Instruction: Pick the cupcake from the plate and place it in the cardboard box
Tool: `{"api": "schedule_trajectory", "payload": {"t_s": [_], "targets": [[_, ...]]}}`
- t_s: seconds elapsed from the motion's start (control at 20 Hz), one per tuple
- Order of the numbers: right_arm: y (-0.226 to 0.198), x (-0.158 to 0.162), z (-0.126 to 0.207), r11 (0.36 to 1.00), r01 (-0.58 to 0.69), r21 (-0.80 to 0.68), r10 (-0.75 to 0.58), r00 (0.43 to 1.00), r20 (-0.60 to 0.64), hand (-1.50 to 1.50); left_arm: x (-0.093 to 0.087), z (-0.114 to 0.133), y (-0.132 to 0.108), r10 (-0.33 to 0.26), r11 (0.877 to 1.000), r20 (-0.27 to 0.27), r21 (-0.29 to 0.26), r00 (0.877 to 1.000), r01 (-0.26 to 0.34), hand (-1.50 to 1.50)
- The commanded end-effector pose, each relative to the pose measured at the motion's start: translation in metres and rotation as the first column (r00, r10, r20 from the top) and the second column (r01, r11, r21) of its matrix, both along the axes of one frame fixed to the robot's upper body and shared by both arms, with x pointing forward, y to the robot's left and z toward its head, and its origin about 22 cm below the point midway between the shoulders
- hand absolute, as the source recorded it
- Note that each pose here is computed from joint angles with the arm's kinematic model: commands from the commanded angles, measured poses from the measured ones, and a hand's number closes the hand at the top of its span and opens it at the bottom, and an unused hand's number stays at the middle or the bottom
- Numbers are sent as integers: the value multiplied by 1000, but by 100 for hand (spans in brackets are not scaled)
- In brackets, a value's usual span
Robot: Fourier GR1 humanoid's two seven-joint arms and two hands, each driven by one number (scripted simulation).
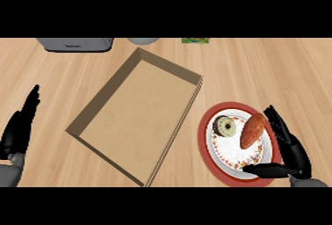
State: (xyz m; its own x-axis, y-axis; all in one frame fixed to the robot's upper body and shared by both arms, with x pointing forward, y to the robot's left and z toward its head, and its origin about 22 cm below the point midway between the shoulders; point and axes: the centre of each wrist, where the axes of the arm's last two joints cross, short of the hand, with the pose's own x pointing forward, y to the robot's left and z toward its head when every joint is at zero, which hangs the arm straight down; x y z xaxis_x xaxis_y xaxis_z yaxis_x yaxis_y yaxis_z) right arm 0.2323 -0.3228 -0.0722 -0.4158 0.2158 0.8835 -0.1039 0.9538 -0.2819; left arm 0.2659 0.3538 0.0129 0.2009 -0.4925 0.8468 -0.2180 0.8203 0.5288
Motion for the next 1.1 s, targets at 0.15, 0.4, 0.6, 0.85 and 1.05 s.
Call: {"api": "schedule_trajectory", "payload": {"t_s": [0.15, 0.4, 0.6, 0.85, 1.05], "targets": [[-54, 19, 21, 913, -11, -409, 5, 1000, -15, -150, 12, 13, 3, 12, 1000, 3, 11, 1000, -12, 0], [-36, 46, 62, 811, -148, -566, 83, 987, -139, -150, 3, -5, -3, 25, 1000, -6, 17, 1000, -24, 0], [-12, 72, 91, 707, -225, -671, 89, 969, -231, -150, 4, 1, 9, 10, 1000, 2, 26, 1000, -10, 0], [8, 84, 96, 642, -340, -687, 107, 927, -359, -150, 14, 9, 8, 18, 1000, 2, -1, 1000, -18, 0], [21, 74, 81, 630, -327, -704, 66, 926, -372, -150, -13, -2, -10, 7, 1000, -4, 12, 1000, -7, 0]]}}
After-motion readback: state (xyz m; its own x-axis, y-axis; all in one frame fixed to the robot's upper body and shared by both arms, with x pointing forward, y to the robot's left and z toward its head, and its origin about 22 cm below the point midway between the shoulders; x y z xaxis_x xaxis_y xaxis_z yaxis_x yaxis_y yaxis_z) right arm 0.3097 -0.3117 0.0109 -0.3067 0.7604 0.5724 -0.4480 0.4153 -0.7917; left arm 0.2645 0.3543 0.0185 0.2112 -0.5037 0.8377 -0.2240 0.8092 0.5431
